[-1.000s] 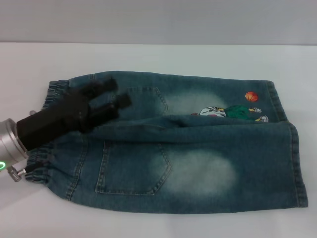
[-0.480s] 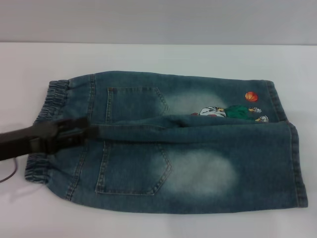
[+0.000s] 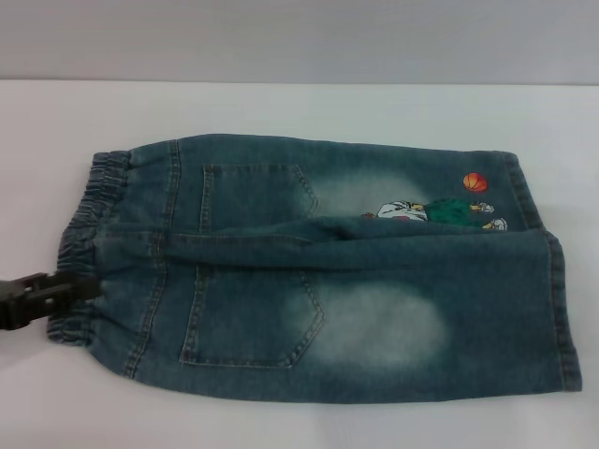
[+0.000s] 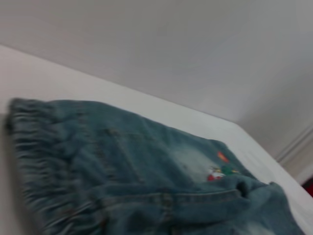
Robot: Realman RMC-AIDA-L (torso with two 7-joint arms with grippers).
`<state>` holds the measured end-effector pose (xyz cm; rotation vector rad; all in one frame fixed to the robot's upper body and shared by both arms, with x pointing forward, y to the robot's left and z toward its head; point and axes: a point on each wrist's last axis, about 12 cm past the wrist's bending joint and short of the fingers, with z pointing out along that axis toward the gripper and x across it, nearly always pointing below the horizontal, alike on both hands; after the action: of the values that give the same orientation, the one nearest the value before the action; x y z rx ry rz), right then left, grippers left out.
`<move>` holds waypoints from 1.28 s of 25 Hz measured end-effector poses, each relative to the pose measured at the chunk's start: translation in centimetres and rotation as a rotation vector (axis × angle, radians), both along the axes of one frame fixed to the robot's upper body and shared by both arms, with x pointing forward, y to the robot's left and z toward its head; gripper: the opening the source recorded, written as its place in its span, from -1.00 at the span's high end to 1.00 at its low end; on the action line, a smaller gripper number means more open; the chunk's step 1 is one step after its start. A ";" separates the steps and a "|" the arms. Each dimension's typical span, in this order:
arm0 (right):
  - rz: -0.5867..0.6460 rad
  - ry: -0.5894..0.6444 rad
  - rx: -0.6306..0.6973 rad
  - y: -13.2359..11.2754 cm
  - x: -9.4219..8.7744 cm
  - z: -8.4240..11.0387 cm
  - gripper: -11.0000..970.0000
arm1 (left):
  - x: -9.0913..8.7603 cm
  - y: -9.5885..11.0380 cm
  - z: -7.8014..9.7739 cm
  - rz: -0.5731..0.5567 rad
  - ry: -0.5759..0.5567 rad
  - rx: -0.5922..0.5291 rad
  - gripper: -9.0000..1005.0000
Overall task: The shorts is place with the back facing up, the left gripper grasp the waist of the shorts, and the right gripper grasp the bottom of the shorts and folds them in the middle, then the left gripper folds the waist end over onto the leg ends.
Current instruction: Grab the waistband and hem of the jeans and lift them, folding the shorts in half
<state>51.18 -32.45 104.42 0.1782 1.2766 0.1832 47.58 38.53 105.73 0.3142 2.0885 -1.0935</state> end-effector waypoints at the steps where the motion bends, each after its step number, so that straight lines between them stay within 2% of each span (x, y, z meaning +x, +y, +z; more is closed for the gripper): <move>1: 0.000 0.000 -0.001 0.0 0.0 0.0 -0.52 | -0.3 0.4 0.0 0.014 0.006 0.003 -0.46; 4: 0.001 0.003 -0.001 0.0 0.1 0.0 -0.52 | -1.1 1.6 0.0 0.054 0.016 0.008 -0.46; 6: 0.002 0.003 -0.001 0.0 0.1 0.0 -0.52 | -1.1 1.6 0.0 0.054 0.016 0.008 -0.46; 8: 0.004 0.004 -0.002 0.1 0.1 0.0 -0.52 | -2.4 2.5 -0.5 0.089 0.047 0.013 -0.46; 13: 0.005 0.004 -0.003 0.1 0.2 0.0 -0.52 | -3.4 2.9 -1.0 0.114 0.067 0.018 -0.46; 32: 0.005 0.004 -0.004 0.0 0.1 0.0 -0.52 | -3.0 2.7 -1.9 0.158 0.085 0.053 -0.46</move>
<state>51.32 -32.41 104.43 0.1727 1.2810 0.1846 44.62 41.25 103.87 0.1271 2.1796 -0.9737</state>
